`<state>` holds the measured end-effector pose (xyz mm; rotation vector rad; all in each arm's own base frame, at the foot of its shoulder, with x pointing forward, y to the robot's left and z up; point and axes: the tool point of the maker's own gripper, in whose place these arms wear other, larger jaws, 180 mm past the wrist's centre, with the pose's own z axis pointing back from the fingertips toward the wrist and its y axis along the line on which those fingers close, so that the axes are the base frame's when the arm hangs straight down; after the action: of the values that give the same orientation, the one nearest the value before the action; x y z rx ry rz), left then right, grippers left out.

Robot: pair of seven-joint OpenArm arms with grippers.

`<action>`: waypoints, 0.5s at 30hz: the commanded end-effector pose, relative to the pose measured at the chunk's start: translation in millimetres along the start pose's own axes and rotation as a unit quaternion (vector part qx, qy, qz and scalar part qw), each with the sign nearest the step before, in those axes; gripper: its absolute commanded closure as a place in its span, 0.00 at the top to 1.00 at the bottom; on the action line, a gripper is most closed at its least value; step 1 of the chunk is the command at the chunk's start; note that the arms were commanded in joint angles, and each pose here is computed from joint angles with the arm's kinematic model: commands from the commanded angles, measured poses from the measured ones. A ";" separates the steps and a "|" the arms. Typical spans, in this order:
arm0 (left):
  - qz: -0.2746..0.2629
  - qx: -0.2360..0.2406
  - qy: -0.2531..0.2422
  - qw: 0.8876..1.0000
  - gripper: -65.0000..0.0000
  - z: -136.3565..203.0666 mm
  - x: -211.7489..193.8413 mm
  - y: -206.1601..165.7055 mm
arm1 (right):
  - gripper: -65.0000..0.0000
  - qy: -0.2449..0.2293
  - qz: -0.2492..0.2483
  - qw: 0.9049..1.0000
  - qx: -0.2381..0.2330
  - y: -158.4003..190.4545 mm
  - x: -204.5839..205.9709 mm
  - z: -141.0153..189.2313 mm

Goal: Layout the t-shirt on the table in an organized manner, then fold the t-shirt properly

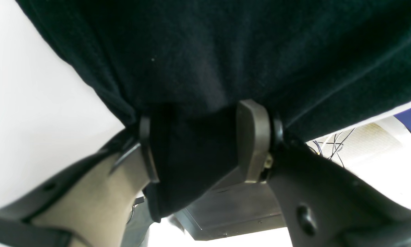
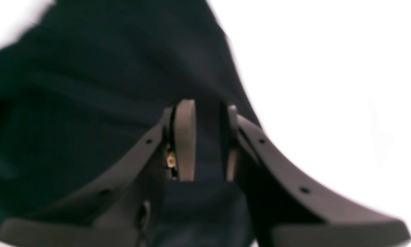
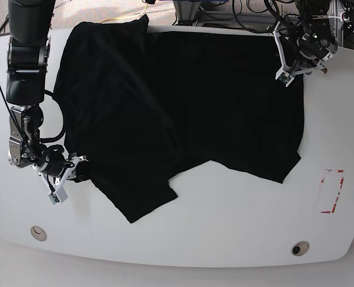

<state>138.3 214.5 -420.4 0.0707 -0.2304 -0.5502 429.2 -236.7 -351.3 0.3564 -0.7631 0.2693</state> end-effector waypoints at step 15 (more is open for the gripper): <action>-0.007 0.014 0.045 0.999 0.44 0.7 -19.0 4.7 | 0.19 0.019 -0.012 0.999 0.033 39.6 -23.9 -42.2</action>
<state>137.8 215.7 -420.4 0.0763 -0.2232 -0.5500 402.6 -185.7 -409.4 0.4253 -0.6225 0.2722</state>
